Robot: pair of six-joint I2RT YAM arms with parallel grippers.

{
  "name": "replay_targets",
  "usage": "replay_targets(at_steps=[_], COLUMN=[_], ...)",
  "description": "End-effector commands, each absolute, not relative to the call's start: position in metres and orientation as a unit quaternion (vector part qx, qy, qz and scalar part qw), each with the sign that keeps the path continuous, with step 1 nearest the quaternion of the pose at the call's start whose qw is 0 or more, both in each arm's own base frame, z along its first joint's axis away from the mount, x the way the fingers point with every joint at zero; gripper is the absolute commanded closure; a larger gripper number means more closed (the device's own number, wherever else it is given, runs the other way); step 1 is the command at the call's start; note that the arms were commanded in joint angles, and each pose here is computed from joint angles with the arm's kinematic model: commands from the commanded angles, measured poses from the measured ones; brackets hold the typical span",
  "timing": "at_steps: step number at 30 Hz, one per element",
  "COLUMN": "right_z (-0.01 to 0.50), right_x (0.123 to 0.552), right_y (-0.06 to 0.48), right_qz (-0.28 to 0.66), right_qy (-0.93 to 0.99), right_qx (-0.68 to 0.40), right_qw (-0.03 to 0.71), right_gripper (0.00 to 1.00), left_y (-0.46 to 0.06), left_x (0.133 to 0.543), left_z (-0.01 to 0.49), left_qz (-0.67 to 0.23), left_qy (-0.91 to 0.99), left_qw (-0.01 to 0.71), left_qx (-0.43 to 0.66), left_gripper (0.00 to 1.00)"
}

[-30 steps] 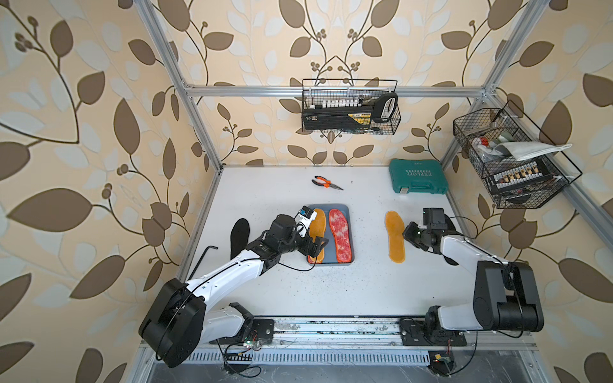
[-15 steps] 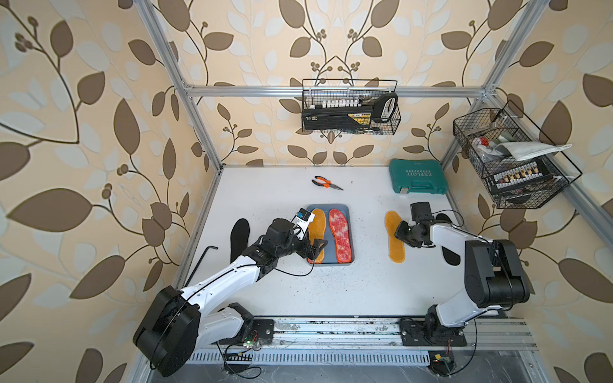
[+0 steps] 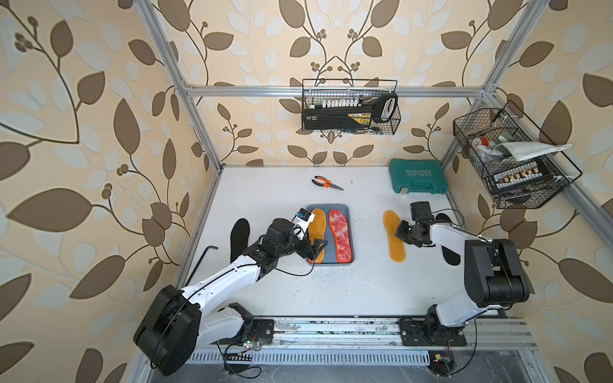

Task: Put the insoles into the storage box
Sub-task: Pick up the insole from the center of the board, then place the insole in the storage box.

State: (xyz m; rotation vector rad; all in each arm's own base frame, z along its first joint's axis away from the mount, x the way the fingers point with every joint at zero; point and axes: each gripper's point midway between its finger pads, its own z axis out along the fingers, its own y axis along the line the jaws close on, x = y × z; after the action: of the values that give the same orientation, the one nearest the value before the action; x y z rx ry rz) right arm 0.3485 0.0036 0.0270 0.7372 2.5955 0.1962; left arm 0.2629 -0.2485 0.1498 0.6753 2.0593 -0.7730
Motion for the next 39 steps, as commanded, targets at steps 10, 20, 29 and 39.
replay_targets(at_steps=[10, 20, 29, 39], right_z=[0.061, 0.101, 0.133, 0.132], right_x=[0.352, 0.353, 0.348, 0.351], right_y=[0.038, 0.076, 0.119, 0.184], right_qz=[0.177, 0.278, 0.353, 0.382], right_qy=[0.922, 0.902, 0.878, 0.867], right_qx=[0.247, 0.225, 0.216, 0.215], right_qw=[0.241, 0.240, 0.241, 0.238], right_gripper=[1.00, 1.00, 1.00, 1.00], left_y=[-0.266, -0.260, -0.232, -0.214], left_x=[0.254, 0.252, 0.274, 0.283], left_z=[0.170, 0.173, 0.159, 0.161], left_qz=[-0.351, -0.345, -0.266, -0.232], left_qy=[0.775, 0.767, 0.796, 0.807], left_qw=[0.420, 0.435, 0.462, 0.483], left_qx=[0.315, 0.321, 0.285, 0.247], left_gripper=[0.01, 0.01, 0.02, 0.01])
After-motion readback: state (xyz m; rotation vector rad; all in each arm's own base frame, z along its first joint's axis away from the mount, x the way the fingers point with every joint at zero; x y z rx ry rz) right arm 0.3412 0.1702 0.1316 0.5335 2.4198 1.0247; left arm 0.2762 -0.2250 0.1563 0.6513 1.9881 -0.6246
